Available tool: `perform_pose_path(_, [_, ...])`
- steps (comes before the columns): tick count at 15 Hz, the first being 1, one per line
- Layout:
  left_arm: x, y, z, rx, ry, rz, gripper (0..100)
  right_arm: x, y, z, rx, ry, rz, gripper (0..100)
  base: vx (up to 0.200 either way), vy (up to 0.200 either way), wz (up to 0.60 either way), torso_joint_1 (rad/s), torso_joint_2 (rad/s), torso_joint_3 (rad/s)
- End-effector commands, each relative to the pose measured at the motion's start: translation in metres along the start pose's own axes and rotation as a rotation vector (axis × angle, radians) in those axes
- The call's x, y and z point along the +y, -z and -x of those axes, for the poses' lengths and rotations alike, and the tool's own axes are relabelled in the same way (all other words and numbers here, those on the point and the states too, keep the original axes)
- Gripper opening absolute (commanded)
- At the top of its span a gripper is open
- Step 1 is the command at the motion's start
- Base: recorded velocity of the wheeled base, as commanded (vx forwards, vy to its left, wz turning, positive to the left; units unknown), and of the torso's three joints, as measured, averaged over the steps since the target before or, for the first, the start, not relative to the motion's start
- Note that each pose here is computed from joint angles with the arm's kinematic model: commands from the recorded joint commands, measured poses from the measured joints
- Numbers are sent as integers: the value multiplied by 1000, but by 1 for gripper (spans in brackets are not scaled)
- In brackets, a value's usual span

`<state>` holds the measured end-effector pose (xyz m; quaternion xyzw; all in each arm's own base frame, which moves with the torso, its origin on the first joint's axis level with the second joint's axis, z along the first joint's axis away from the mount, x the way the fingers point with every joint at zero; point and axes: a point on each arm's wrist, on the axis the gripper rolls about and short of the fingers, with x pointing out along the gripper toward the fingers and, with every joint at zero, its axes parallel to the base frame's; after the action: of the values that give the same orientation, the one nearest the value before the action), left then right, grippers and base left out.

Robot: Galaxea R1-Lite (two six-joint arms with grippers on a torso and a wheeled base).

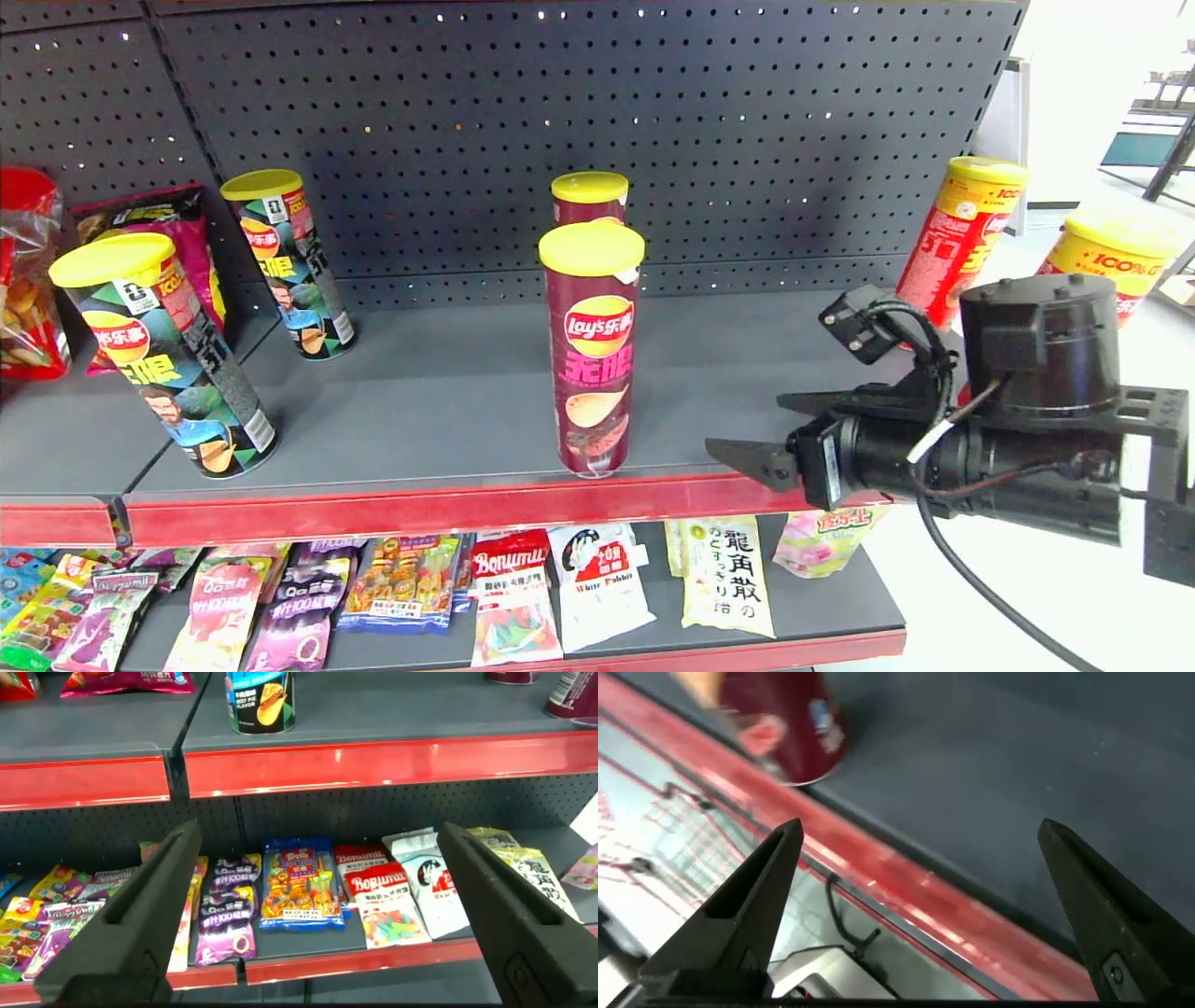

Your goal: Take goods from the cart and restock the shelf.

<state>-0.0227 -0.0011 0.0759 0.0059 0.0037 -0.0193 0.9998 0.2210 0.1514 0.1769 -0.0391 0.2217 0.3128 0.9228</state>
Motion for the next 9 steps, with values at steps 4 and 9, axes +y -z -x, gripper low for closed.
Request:
perform_pose_path(4, [0, 0, 0, 0, 0, 0, 100, -7, 5, -33, 64, 47, -5, 100, 0, 0, 0, 0, 0, 0])
perform_pose_path(9, [0, 0, 0, 0, 0, 0, 100, 0, 5, -48, 79, 28, 5, 100, 0, 0, 0, 0, 0, 0])
